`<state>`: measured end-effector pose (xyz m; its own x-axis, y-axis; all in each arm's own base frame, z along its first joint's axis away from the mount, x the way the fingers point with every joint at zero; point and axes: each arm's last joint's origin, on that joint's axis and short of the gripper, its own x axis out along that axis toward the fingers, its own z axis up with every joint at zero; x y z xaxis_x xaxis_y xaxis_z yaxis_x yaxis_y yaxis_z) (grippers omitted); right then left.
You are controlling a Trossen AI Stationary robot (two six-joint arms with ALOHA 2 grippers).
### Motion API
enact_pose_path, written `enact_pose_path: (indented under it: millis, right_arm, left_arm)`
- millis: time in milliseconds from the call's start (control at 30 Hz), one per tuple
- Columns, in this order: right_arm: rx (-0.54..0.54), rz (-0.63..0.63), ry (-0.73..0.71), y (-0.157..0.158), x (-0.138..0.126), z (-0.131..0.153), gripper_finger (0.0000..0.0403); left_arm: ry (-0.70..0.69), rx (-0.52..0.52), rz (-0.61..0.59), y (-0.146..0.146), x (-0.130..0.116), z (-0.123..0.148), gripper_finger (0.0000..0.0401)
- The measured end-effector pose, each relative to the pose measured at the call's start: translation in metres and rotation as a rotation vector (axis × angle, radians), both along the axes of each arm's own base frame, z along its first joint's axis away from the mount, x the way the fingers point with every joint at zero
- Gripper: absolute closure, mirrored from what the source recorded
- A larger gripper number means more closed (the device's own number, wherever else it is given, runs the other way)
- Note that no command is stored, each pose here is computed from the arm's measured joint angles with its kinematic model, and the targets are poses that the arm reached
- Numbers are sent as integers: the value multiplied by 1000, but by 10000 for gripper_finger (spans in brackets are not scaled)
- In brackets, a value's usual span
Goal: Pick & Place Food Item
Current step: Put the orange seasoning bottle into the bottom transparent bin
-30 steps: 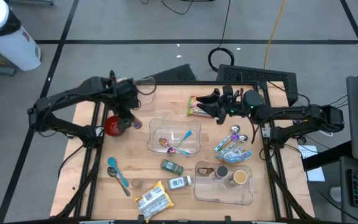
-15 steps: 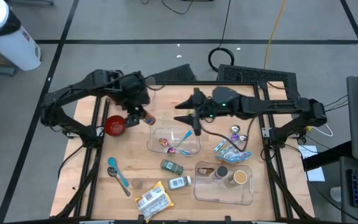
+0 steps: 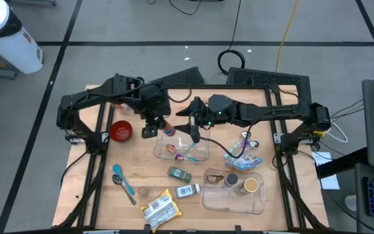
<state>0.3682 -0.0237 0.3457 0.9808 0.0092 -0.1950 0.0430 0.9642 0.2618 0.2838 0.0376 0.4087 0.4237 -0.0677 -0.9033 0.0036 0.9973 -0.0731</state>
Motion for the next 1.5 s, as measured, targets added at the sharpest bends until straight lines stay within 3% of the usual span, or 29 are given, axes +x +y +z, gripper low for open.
enact_pose_path:
  millis: [767,1267,1500]
  right_arm:
    - [56,53,38,24,14,-18,124]
    - [70,73,43,33,14,-19,206]
    - [96,67,48,34,14,-19,212]
  left_arm:
    - [-230,24,-111,-29,18,25,196]
    - [-232,14,-128,-31,18,25,196]
    - [-237,31,-117,-30,19,25,123]
